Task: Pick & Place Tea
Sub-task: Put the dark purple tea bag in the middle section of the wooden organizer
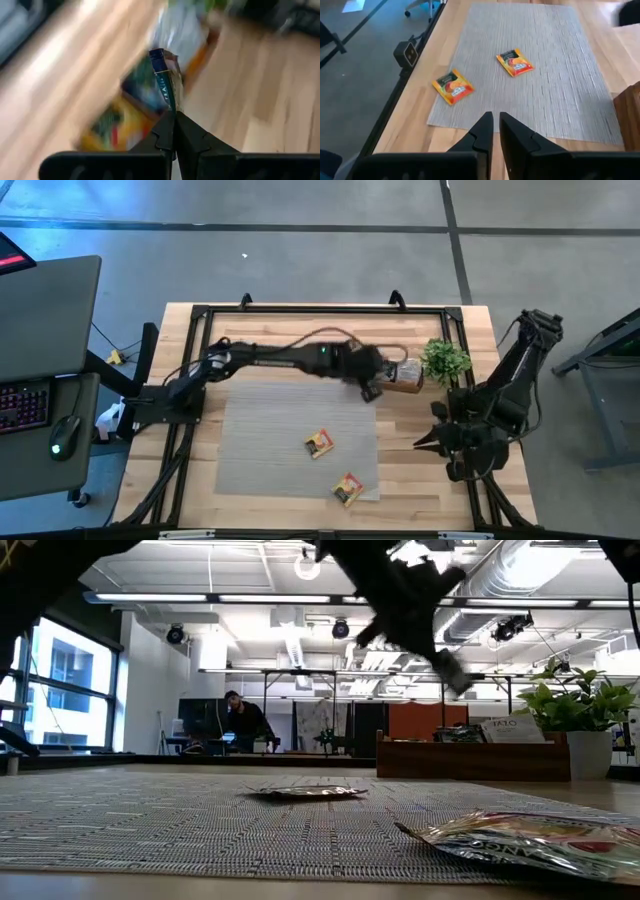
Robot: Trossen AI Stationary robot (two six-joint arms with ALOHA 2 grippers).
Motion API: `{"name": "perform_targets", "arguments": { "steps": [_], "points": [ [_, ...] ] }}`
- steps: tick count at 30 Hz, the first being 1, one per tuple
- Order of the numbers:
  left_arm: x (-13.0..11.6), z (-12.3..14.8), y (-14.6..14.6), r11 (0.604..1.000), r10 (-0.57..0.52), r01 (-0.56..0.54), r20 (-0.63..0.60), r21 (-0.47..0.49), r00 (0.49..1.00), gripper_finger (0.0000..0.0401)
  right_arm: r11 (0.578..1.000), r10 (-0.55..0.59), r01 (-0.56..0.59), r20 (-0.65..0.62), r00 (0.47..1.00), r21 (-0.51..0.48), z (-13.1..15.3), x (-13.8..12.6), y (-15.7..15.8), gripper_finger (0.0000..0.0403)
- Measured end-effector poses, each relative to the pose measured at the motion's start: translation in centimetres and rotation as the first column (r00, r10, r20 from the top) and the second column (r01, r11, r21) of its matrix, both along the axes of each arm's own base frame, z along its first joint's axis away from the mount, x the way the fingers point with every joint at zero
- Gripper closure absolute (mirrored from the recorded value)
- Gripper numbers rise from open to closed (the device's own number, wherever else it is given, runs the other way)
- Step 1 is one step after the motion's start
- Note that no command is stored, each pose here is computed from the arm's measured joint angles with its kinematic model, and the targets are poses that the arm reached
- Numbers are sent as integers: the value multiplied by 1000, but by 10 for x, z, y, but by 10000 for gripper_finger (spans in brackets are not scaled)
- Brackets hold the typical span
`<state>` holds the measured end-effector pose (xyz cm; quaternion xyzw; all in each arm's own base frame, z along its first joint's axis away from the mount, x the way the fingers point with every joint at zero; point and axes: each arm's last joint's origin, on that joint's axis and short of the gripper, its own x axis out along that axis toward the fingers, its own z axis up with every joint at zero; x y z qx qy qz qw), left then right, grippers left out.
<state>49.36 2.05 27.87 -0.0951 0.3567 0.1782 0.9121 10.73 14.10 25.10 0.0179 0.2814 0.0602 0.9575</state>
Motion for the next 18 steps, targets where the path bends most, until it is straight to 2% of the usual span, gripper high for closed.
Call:
{"name": "perform_targets", "arguments": {
  "steps": [2,4,7,9,12,14,16,18],
  "points": [
    [9,7,13,998,-52,48,95,42,994,396,1000,-5,5,5,1000,-6,0,0,0,373],
    [14,4,22,995,-77,68,117,77,990,396,1000,-10,11,8,1000,-10,0,0,0,374],
    [15,-16,30,988,-110,108,18,108,994,396,1000,-18,18,11,1000,-20,-1,0,-1,375],
    [22,-27,32,979,-144,140,15,150,990,396,1000,-19,19,9,1000,-25,-1,0,-1,373],
    [22,-37,27,945,-231,245,-89,217,969,396,999,-35,36,16,999,-34,-4,0,-2,371],
    [24,-40,24,918,-273,295,-115,266,955,396,998,-46,46,6,999,-34,-9,-1,-3,371],
    [32,-49,24,906,-273,290,-100,307,957,396,998,-57,57,-5,998,-30,-15,-2,-4,373],
    [30,-62,27,909,-255,295,-169,294,952,396,997,-66,66,-19,998,-31,-22,-3,-6,374]
  ]
}}
